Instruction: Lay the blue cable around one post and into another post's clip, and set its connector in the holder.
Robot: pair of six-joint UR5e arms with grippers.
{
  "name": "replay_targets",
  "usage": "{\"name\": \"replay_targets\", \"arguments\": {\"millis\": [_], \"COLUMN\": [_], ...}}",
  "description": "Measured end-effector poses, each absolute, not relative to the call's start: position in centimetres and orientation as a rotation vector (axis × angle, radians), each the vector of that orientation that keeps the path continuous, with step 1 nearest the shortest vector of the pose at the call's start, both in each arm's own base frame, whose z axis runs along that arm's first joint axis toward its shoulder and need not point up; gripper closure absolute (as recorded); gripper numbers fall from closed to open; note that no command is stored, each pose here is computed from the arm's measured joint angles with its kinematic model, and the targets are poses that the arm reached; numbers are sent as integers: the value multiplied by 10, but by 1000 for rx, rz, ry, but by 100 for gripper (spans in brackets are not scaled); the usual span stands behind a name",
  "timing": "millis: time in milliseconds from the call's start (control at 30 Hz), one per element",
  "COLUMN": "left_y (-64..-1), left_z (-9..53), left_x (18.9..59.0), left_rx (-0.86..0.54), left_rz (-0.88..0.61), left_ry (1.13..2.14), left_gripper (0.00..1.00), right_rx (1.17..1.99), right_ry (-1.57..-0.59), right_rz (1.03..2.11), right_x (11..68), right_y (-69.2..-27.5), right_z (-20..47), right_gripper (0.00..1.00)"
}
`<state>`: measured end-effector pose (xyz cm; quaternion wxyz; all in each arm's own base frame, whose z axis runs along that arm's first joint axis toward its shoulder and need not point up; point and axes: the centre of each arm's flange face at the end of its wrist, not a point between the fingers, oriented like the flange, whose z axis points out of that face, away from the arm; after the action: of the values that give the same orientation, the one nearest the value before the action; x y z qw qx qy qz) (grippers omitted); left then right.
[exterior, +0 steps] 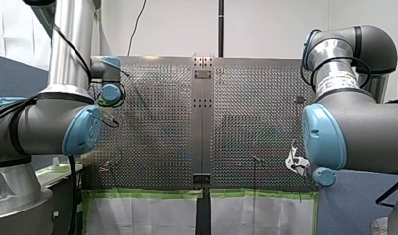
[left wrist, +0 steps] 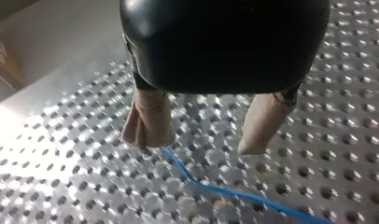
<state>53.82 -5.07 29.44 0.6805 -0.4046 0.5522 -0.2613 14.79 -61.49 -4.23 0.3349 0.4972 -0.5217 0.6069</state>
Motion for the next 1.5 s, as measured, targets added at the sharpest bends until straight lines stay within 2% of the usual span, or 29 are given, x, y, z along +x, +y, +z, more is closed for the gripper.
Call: {"name": "replay_targets", "arguments": {"millis": [567, 933, 1300, 1500], "left_y": [-38, -41, -37, -37], "left_z": [284, 285, 284, 284], "left_x": [546, 547, 546, 545], "left_rx": [-930, -915, -919, -914], "left_rz": [-493, -508, -465, -447], "left_ry": [1242, 1253, 1251, 1258], "left_gripper": [2, 2, 2, 2], "right_rx": [1298, 1303, 1253, 1257], "right_ry": [-1357, -1345, -1462, -1496], "right_rz": [1567, 1571, 1544, 1567], "right_x": [144, 150, 144, 148], "right_y": [-617, -621, -595, -588], "right_z": [-40, 1, 29, 50], "right_gripper": [98, 98, 98, 98]}}
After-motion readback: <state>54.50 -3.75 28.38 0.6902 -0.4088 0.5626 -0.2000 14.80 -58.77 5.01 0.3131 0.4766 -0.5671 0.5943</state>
